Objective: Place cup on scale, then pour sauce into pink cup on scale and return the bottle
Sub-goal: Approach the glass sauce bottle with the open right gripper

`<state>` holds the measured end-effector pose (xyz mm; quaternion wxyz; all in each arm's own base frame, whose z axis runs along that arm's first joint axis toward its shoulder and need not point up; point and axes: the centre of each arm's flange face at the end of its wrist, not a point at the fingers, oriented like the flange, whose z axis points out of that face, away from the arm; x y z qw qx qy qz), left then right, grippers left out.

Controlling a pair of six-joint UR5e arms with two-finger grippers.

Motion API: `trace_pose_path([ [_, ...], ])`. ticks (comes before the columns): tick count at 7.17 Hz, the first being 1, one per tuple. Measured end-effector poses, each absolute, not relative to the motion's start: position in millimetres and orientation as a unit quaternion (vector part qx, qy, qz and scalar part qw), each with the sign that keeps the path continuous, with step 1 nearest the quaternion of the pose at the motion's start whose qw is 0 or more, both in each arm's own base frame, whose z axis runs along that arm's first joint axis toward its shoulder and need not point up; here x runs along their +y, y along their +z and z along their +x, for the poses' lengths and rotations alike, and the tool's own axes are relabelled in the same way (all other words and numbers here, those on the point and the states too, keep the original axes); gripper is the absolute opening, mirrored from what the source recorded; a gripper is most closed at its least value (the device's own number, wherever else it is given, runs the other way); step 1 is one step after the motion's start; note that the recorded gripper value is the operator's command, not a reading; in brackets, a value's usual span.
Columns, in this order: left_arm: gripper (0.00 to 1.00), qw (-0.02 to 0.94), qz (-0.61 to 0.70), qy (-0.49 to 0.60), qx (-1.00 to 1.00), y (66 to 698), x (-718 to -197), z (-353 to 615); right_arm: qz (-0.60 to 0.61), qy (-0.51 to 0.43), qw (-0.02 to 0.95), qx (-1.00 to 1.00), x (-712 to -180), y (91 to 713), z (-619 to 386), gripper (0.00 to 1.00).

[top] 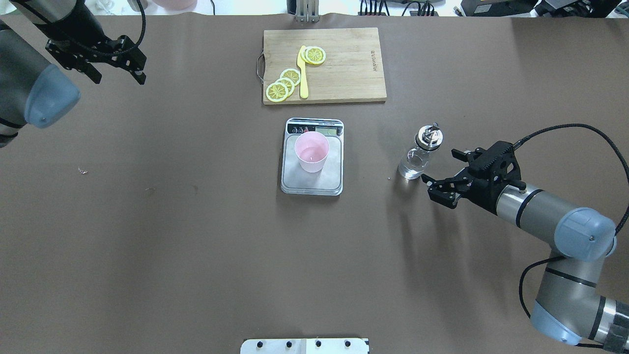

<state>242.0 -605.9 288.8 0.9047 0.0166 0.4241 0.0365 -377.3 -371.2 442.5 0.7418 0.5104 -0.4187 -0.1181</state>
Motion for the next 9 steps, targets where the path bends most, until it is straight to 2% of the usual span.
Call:
trace_pose_path([
  [5, 0.98, 0.905, 0.017, 0.036, 0.424, 289, -606, 242, 0.516, -0.099, 0.741, -0.417, -364, 425, -404, 1.00],
  [9, 0.98, 0.905, 0.017, 0.036, 0.423, 290, -606, 242, 0.514, -0.100, 0.746, -0.412, -364, 437, -398, 0.99],
])
